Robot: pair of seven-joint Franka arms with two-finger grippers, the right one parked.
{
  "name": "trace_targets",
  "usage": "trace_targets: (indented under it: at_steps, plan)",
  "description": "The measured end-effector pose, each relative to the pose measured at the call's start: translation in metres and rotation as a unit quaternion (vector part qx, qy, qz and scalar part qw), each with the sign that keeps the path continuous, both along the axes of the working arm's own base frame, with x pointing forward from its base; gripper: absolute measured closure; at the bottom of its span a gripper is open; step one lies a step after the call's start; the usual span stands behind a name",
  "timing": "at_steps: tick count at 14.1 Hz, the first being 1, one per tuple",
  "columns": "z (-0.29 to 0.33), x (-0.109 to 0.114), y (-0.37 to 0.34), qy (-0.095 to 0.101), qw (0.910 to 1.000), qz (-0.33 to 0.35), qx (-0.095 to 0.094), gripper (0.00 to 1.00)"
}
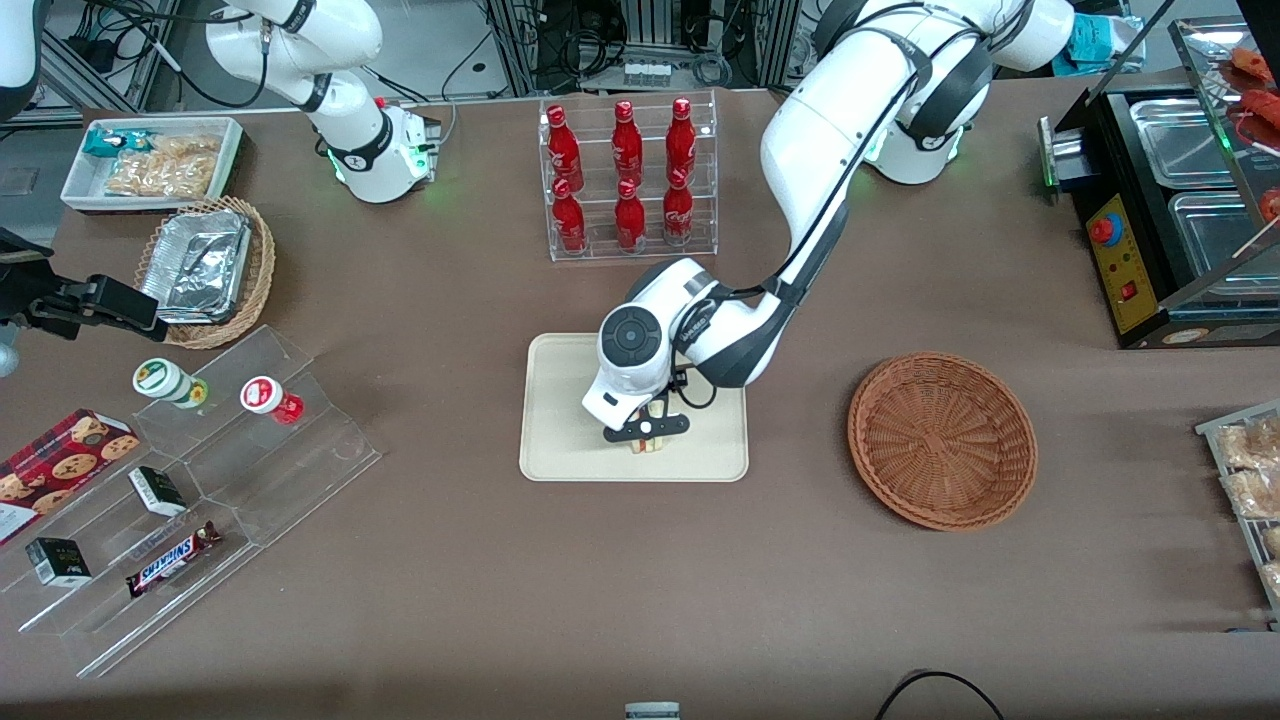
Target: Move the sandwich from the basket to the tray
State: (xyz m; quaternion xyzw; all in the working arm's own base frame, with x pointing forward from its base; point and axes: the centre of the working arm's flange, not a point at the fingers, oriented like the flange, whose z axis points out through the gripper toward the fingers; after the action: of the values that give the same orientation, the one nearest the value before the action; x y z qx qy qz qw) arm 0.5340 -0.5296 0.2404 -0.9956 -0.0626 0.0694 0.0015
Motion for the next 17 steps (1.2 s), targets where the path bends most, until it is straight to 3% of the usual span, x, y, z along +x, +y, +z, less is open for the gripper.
trace_targets:
  at_steps: [3, 6, 9, 14, 17]
  plan:
    - [0.079, 0.024, 0.040, 0.003, 0.9996, 0.024, 0.016, 0.00]
    - [0.141, 0.064, 0.136, 0.007, 0.9993, 0.031, 0.020, 0.00]
    - [0.169, 0.077, 0.243, 0.018, 0.9997, 0.003, 0.017, 0.00]
    - [0.249, 0.043, 0.401, 0.038, 0.9989, -0.024, 0.012, 0.00]
    - [0.296, 0.020, 0.453, 0.035, 0.9990, -0.027, 0.008, 0.00]
